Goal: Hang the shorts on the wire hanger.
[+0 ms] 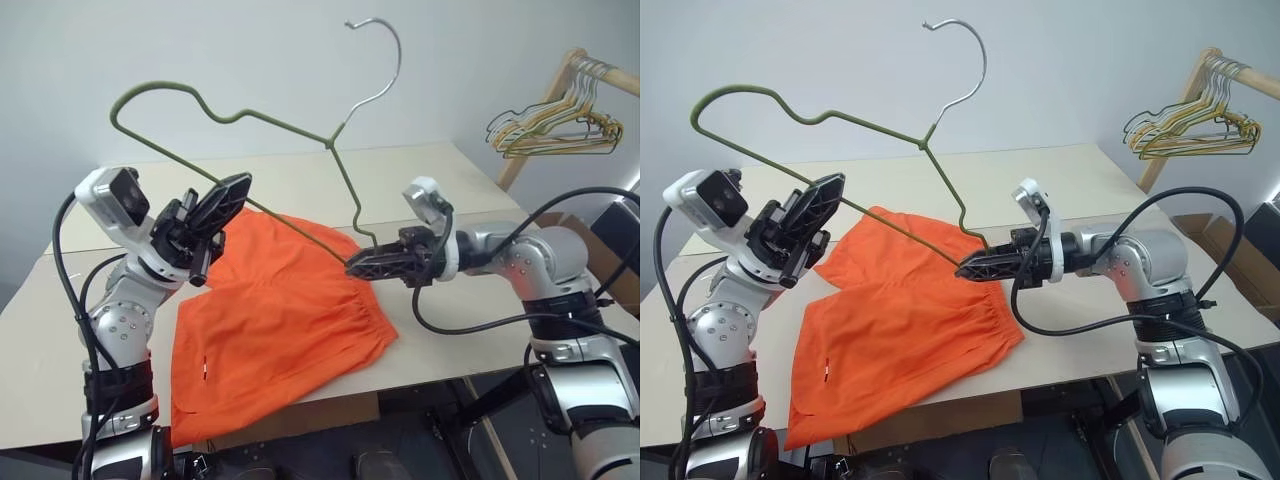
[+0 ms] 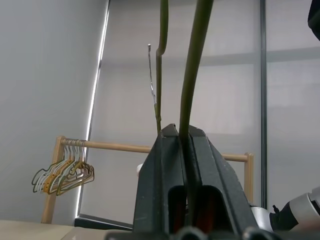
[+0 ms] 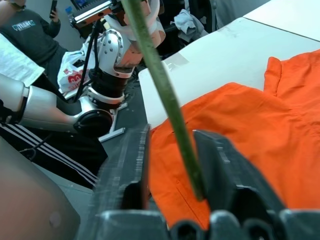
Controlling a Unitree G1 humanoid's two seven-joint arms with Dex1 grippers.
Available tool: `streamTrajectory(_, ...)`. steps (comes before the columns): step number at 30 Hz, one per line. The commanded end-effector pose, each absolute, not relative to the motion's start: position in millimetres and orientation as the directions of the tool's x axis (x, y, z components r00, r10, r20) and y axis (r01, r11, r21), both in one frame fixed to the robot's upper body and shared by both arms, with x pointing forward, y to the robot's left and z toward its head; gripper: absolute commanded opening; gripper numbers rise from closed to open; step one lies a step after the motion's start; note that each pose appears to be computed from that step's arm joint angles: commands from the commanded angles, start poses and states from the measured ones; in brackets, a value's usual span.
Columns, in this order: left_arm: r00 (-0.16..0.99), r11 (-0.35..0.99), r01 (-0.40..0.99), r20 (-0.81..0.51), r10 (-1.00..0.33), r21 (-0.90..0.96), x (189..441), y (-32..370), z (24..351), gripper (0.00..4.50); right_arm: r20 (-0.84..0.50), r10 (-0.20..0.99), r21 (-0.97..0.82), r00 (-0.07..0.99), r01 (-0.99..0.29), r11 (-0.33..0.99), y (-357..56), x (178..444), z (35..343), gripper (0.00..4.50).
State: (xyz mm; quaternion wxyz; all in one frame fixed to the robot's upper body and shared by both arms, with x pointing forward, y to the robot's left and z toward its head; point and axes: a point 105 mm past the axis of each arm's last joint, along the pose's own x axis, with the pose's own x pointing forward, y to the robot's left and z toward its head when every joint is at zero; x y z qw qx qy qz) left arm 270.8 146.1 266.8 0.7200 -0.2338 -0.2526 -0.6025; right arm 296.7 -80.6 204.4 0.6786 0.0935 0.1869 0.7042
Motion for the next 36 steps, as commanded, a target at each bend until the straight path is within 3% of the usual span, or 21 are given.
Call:
streamTrajectory(1, 0.135, 0.169, 0.986, 0.642, -0.755, -0.009, 268, 144, 267, 0.00, -0.101, 0.993, 0.331, -0.067, -0.943, -0.030, -77, 298, 217, 0.41)
streamTrajectory(2, 0.145, 0.175, 0.984, 0.639, -0.755, -0.016, 269, 144, 264, 0.00, -0.101, 0.993, 0.330, -0.063, -0.944, -0.026, -77, 299, 217, 0.10)
streamTrajectory(5, 0.187, 0.200, 0.978, 0.630, -0.754, -0.051, 274, 144, 256, 0.00, -0.100, 0.993, 0.325, -0.060, -0.945, -0.024, -77, 299, 217, 0.04)
streamTrajectory(10, 0.280, 0.240, 0.960, 0.517, -0.809, -0.144, 286, 134, 226, 1.35, -0.067, 0.997, 0.328, -0.042, -0.945, -0.018, -80, 298, 221, 0.00)
streamTrajectory(15, 0.332, 0.309, 0.939, 0.168, -0.928, -0.147, 287, 117, 164, 2.94, -0.003, 0.999, 0.341, 0.050, -0.939, 0.048, -100, 299, 232, 0.00)
streamTrajectory(18, 0.313, 0.312, 0.944, -0.012, -0.950, -0.110, 277, 117, 132, 3.93, -0.082, 0.984, 0.373, 0.159, -0.910, 0.178, -130, 297, 215, 0.00)
streamTrajectory(20, 0.303, 0.307, 0.949, -0.054, -0.951, -0.076, 273, 119, 128, 4.47, -0.135, 0.969, 0.411, 0.209, -0.878, 0.247, -149, 292, 203, 0.00)
streamTrajectory(25, 0.320, 0.296, 0.946, -0.251, -0.914, 0.129, 268, 117, 123, 4.47, -0.311, 0.900, 0.585, 0.306, -0.685, 0.435, -202, 271, 161, 0.00)
streamTrajectory(27, 0.275, 0.237, 0.957, -0.257, -0.927, 0.171, 260, 113, 129, 4.47, -0.377, 0.849, 0.529, 0.370, -0.666, 0.525, -220, 262, 149, 0.00)
streamTrajectory(30, 0.250, 0.202, 0.960, -0.274, -0.929, 0.192, 254, 113, 132, 4.47, -0.482, 0.815, 0.553, 0.323, -0.609, 0.569, -234, 243, 133, 0.00)
streamTrajectory(36, 0.213, 0.142, 0.964, -0.338, -0.917, 0.225, 243, 114, 125, 4.47, -0.500, 0.824, 0.747, 0.266, -0.349, 0.566, -265, 223, 109, 0.00)
